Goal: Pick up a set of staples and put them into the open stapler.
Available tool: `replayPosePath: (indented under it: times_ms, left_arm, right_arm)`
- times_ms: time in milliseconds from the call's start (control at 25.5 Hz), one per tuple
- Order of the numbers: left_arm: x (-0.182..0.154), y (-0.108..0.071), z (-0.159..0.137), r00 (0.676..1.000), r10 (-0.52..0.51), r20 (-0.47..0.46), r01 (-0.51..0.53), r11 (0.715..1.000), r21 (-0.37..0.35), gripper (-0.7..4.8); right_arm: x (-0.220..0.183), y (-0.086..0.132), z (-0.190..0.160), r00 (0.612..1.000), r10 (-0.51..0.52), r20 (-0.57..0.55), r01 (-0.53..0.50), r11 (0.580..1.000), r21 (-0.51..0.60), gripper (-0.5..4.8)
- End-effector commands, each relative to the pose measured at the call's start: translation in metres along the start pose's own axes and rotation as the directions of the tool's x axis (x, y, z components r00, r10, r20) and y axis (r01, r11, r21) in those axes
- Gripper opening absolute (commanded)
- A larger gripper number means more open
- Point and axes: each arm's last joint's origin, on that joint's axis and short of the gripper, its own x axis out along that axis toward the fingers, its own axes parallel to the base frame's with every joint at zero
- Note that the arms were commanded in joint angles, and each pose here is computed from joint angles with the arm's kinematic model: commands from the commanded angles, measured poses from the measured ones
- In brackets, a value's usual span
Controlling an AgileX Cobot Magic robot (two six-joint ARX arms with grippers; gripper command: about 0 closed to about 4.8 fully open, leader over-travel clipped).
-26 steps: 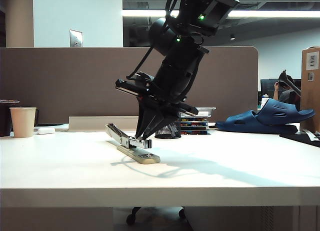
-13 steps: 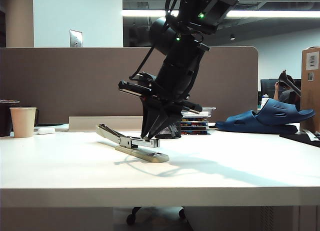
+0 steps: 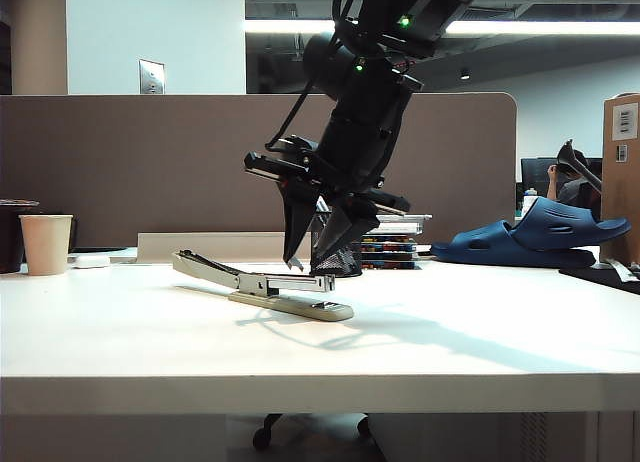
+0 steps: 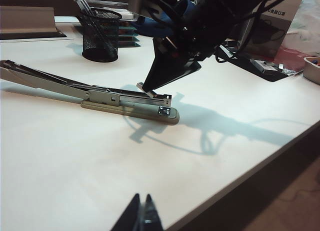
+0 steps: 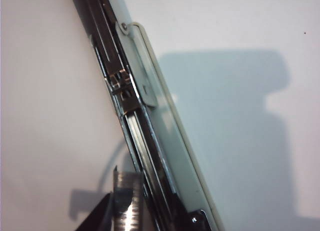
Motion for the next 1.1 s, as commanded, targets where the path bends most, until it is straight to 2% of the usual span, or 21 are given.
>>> replayPosePath:
  times_ms: [39, 157, 274, 1096]
  left_arm:
    - [0.0, 0.0, 0.001, 1.0, -0.001, 0.007, 0.001, 1.0, 0.003, -0.06]
    - [0.0, 0.0, 0.001, 1.0, -0.001, 0.007, 0.001, 1.0, 0.003, -0.06]
    - [0.0, 0.0, 0.001, 1.0, -0.001, 0.007, 0.001, 1.0, 0.003, -0.06]
    - [0.0, 0.0, 0.001, 1.0, -0.003, 0.007, 0.003, 1.0, 0.003, -0.06]
  right_arm:
    - [-0.003, 0.001, 0.003, 0.999, -0.024, 0.031, 0.025, 0.999, -0.027, 1.43]
    - [-0.003, -0.001, 0.003, 0.997, -0.073, 0.04, 0.075, 0.996, -0.055, 1.34]
    - [-0.002, -0.001, 0.004, 0.996, -0.079, 0.046, 0.083, 0.992, -0.092, 1.34]
    - [0.009, -0.002, -0.008, 0.995, -0.072, -0.062, 0.065, 0.993, -0.096, 1.34]
